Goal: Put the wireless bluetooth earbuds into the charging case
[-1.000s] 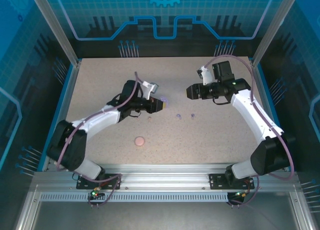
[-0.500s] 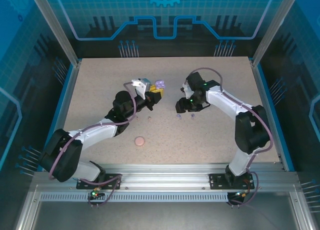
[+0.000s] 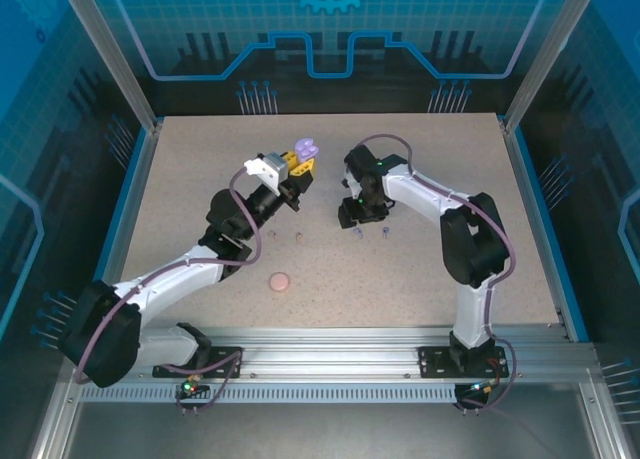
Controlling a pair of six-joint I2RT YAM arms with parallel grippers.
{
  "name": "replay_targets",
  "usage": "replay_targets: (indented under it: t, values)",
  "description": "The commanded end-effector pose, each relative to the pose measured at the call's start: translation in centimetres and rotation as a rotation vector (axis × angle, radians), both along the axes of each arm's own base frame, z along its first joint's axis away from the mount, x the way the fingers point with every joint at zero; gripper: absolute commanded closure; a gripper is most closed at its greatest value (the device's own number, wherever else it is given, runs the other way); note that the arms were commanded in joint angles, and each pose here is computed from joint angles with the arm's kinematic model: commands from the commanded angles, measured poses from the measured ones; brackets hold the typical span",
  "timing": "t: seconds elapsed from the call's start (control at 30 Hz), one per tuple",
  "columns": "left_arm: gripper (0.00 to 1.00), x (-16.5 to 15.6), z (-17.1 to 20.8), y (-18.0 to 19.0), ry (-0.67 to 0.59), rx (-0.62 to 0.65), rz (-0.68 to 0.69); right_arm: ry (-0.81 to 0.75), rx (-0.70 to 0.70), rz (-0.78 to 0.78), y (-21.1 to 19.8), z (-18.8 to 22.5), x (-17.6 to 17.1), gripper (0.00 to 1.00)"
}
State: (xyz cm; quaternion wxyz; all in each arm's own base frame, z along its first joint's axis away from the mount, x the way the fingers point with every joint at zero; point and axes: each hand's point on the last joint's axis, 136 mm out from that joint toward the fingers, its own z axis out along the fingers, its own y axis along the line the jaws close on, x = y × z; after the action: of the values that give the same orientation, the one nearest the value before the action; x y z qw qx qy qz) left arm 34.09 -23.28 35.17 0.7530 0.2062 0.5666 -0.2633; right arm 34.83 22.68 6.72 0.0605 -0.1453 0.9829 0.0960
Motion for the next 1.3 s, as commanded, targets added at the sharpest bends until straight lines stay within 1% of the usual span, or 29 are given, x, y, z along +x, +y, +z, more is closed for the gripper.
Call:
replay_targets:
  t: [0.0,0.13,0.3,0.4,0.8,1.27]
  values:
    - [1.0,-0.6,3.4,0.4,-0.098,-0.017,0.022,0.032,-0.074,0.028,-0.5,-0.9,-0.3,0.48]
    - [1.0,-0.7,3.3,0.2,-0.096,-0.015,0.01,0.048,-0.106,0.034,-0.7,-2.0,-0.1,0.5]
    - [1.0,-0.8,3.2,0.0,-0.094,-0.01,0.002,0.061,-0.133,0.053,-0.5,-2.9,0.1,0.51]
    - [1.0,-0.8,3.2,0.0,-0.093,-0.01,-0.001,0.069,-0.148,0.068,-0.2,-3.4,0.1,0.53]
    - [1.0,-1.0,3.1,0.1,-0.089,-0.009,-0.008,0.08,-0.219,0.092,-0.7,-4.7,0.0,0.56]
    - [1.0,-1.1,3.1,0.0,-0.085,-0.01,-0.013,0.083,-0.203,0.101,-0.3,-4.7,-0.1,0.64]
